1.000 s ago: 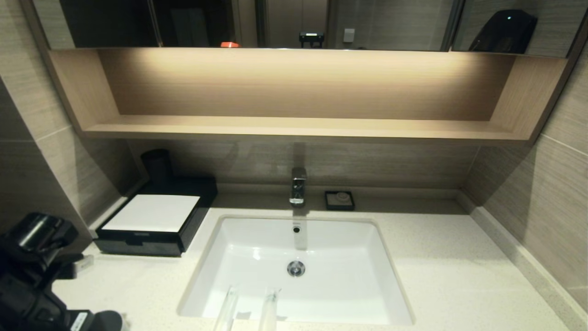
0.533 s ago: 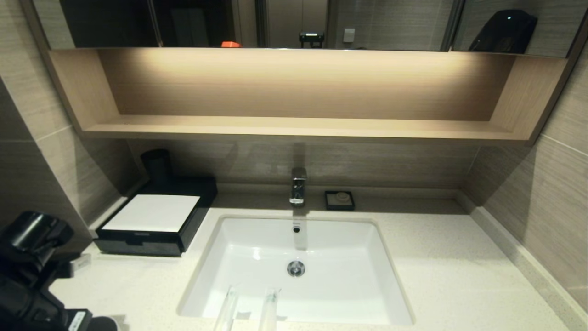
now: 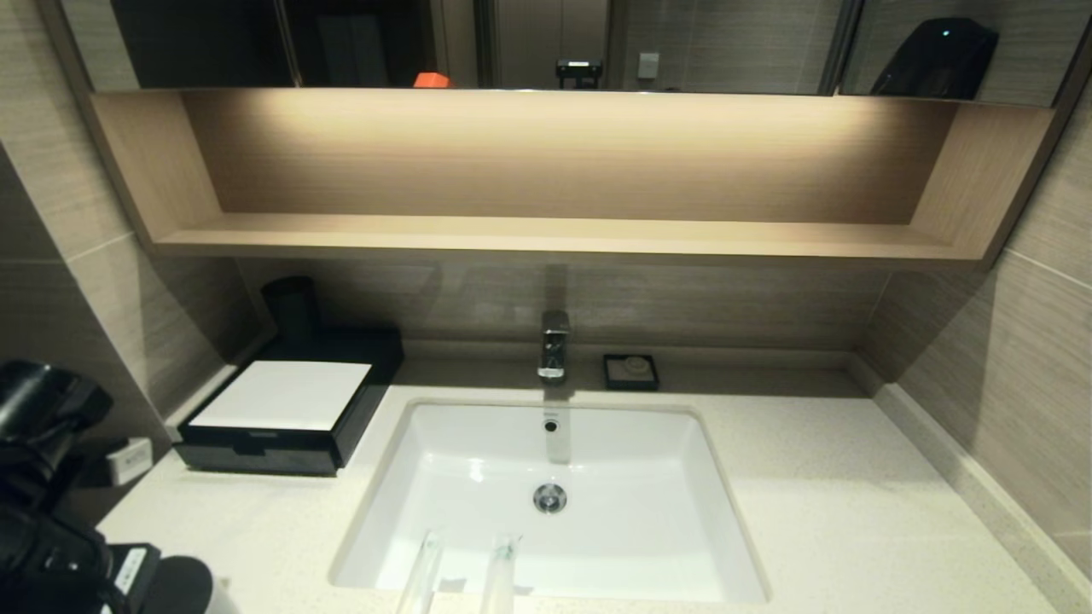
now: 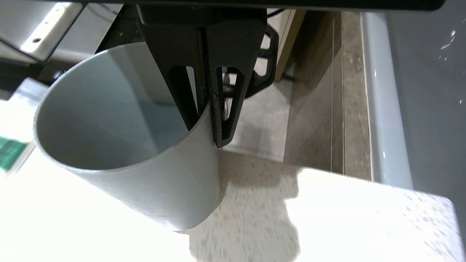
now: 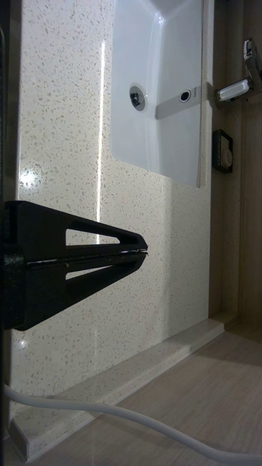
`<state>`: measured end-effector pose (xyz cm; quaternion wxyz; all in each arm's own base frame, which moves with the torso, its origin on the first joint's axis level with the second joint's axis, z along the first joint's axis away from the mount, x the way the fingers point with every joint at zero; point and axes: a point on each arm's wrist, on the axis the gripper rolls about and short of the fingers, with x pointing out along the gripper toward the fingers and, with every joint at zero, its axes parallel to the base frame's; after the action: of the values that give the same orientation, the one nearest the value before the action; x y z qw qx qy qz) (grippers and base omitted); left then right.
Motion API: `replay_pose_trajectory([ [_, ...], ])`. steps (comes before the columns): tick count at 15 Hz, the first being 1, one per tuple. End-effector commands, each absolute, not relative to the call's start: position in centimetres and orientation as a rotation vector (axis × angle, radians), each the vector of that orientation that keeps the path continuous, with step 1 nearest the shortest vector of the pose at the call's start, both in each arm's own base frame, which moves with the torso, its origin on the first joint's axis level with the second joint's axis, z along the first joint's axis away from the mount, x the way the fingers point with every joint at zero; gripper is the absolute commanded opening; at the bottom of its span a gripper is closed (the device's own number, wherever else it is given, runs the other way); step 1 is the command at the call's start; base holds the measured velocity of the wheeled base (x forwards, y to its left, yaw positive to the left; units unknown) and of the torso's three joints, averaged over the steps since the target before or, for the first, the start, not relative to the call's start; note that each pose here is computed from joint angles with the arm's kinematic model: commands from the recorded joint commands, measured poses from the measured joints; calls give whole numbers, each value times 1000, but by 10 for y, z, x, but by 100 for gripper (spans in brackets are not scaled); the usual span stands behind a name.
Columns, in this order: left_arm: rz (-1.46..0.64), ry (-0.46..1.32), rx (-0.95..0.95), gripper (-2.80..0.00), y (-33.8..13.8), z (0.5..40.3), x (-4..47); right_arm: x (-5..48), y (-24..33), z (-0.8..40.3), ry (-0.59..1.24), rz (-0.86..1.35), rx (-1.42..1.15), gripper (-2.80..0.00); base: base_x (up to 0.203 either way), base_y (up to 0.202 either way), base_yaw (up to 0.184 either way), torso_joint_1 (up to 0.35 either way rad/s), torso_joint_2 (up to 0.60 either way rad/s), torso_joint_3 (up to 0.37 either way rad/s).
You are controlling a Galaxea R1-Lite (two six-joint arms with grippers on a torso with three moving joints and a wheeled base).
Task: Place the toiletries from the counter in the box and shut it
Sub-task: Pick up the cup, then place the cup on the storage box
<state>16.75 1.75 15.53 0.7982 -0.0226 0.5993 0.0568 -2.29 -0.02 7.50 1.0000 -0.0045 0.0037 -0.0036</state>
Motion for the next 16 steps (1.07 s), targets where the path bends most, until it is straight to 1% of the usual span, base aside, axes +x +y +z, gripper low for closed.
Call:
replay_pose_trajectory([
  [1, 130, 1227, -55, -280, 18, 171, 171, -23, 0, 75, 7, -8, -9, -280, 0, 0, 0, 0, 0, 0],
  [7, 173, 1117, -96, -280, 26, 209, 196, -23, 0, 75, 6, -8, -9, -280, 0, 0, 0, 0, 0, 0],
  [12, 238, 1134, -142, -280, 49, 213, 241, -23, 0, 75, 6, -8, -9, -280, 0, 0, 0, 0, 0, 0],
  [16, 262, 1087, -175, -280, 56, 221, 272, -23, 0, 75, 6, -8, -8, -280, 0, 0, 0, 0, 0, 0],
])
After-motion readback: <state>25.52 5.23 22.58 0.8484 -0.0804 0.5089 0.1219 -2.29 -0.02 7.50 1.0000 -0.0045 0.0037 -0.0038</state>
